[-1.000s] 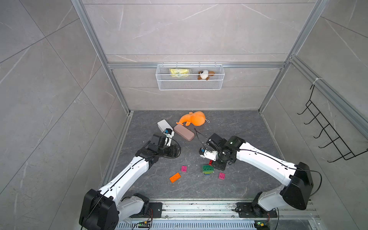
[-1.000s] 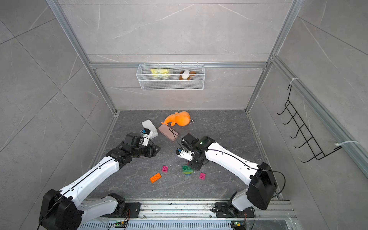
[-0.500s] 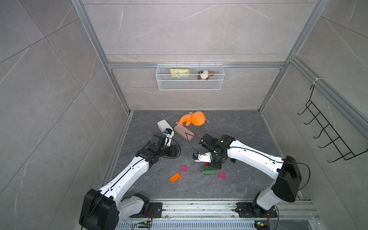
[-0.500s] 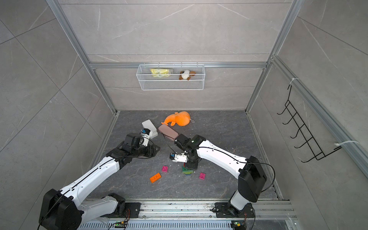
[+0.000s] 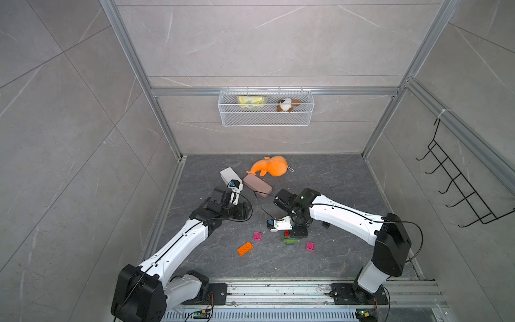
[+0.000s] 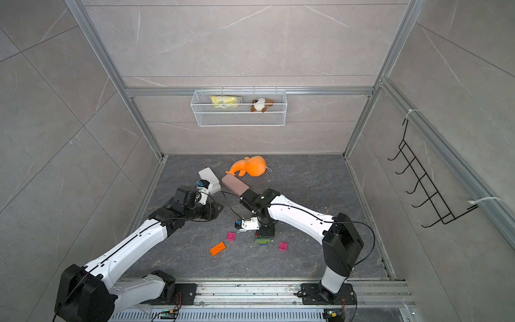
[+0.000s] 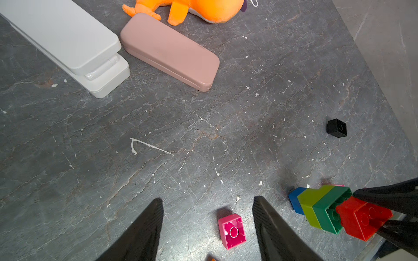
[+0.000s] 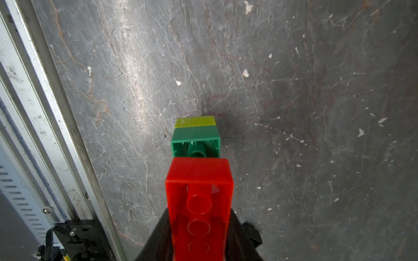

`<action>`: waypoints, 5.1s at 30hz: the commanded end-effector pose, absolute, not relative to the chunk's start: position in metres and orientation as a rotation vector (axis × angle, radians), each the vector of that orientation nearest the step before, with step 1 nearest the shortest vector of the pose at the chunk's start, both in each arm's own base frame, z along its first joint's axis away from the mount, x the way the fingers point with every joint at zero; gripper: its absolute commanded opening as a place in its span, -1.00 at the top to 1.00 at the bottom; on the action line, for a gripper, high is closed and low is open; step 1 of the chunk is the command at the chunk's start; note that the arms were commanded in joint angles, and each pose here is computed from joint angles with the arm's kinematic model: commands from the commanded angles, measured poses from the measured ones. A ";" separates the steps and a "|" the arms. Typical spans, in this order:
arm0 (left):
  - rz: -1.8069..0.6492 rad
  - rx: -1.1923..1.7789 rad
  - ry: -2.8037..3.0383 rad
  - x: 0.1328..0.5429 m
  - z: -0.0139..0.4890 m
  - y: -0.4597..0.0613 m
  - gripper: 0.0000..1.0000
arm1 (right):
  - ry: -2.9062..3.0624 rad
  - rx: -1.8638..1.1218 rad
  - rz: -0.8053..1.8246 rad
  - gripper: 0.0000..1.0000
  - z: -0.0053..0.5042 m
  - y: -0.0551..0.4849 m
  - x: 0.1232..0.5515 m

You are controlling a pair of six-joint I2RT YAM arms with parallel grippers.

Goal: Assemble a carrot with lego
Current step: Assemble the lego brick with the lego brick, then pick up the lego brick from the center of the board.

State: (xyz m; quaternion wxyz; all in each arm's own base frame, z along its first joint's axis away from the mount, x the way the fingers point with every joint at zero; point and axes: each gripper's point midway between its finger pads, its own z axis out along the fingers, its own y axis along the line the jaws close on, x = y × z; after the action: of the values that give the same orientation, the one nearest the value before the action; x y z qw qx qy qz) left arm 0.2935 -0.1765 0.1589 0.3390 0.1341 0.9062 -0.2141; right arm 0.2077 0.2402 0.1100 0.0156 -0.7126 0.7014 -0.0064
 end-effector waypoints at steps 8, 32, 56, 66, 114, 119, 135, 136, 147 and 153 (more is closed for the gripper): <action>-0.547 0.372 2.339 0.297 0.159 -0.176 -0.34 | 2.118 -2.291 0.032 0.77 0.112 0.249 0.204; -0.558 0.380 2.345 0.295 0.158 -0.177 -0.35 | 2.166 -2.333 0.045 0.81 0.091 0.247 0.200; -0.564 0.374 2.334 0.294 0.163 -0.177 -0.35 | 2.308 -2.274 0.004 0.84 0.041 0.248 0.207; -0.555 0.370 2.324 0.295 0.167 -0.175 -0.35 | 2.200 -2.170 -0.023 0.78 0.066 0.273 0.250; -0.640 0.487 2.217 0.290 0.190 -0.200 -0.32 | 3.210 -0.144 0.235 -0.51 0.059 0.073 0.282; -0.647 0.492 2.222 0.290 0.188 -0.201 -0.32 | 3.259 -0.192 0.136 -0.52 0.052 0.064 0.291; -0.749 0.662 2.158 0.276 0.194 -0.222 -0.30 | 3.161 -0.692 -0.158 -0.47 0.047 0.060 0.287; -0.757 0.744 2.116 0.268 0.195 -0.229 -0.29 | 3.170 -0.706 -0.171 -0.46 0.045 0.059 0.286; -0.748 1.122 1.927 0.235 0.198 -0.277 -0.40 | 3.204 -0.859 -0.298 -0.32 0.031 0.055 0.281; -0.814 1.055 1.892 0.244 0.217 -0.294 -0.39 | 3.190 -0.887 -0.274 -0.20 0.030 0.058 0.283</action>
State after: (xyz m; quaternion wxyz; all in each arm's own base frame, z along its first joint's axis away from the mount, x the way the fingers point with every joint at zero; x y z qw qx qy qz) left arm 0.2318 -0.2784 0.1775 0.3515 0.4198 0.7823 -0.2971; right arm 0.2852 0.0589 0.0307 -0.0802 -0.2520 0.9612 -0.0784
